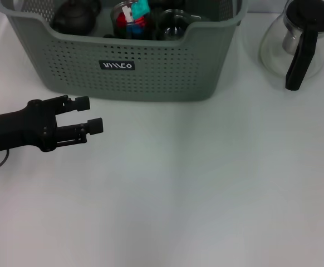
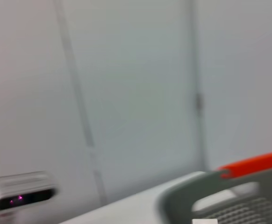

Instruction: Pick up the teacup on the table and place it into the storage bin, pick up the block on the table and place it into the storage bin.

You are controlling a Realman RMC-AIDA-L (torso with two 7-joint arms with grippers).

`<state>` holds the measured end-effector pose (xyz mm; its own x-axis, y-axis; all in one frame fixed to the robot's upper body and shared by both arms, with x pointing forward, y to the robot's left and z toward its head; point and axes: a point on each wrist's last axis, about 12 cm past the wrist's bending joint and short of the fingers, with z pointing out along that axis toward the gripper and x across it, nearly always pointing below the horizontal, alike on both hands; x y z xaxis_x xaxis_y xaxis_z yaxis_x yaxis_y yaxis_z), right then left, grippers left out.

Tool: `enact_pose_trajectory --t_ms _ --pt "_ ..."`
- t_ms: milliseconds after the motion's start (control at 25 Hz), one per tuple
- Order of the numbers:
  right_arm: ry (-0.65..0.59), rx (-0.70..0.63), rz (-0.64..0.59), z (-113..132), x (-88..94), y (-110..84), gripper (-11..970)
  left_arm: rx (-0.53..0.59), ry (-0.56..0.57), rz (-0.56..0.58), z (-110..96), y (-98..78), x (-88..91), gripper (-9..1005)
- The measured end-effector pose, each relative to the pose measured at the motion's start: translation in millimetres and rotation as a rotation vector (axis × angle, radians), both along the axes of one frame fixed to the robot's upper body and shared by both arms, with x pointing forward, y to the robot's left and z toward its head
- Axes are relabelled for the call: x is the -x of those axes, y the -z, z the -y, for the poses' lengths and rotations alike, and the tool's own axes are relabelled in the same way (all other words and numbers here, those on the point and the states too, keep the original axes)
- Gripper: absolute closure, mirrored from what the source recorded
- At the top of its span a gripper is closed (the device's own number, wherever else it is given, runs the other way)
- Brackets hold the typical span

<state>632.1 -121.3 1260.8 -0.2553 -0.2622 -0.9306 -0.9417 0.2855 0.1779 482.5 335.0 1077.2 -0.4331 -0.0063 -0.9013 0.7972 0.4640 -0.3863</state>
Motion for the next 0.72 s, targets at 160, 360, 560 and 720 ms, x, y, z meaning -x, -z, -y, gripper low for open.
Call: enact_pose_trajectory --t_ms 160,360,560,720 --pt "0.116 0.115 0.017 -18.8 -21.3 -21.1 756 0.002 0.002 0.0 0.8 -0.1 -0.3 216" --pt "0.227 0.27 0.06 -40.4 -37.5 -42.3 756 0.007 0.002 -0.008 1.5 -0.8 -1.6 217" --pt "0.272 0.452 0.138 -68.1 -44.3 -46.8 756 0.008 0.005 -0.006 2.5 -1.4 -2.4 217" --pt "0.273 0.574 0.191 -89.2 -49.3 -31.1 756 0.01 0.007 -0.006 3.2 -1.5 -2.9 217"
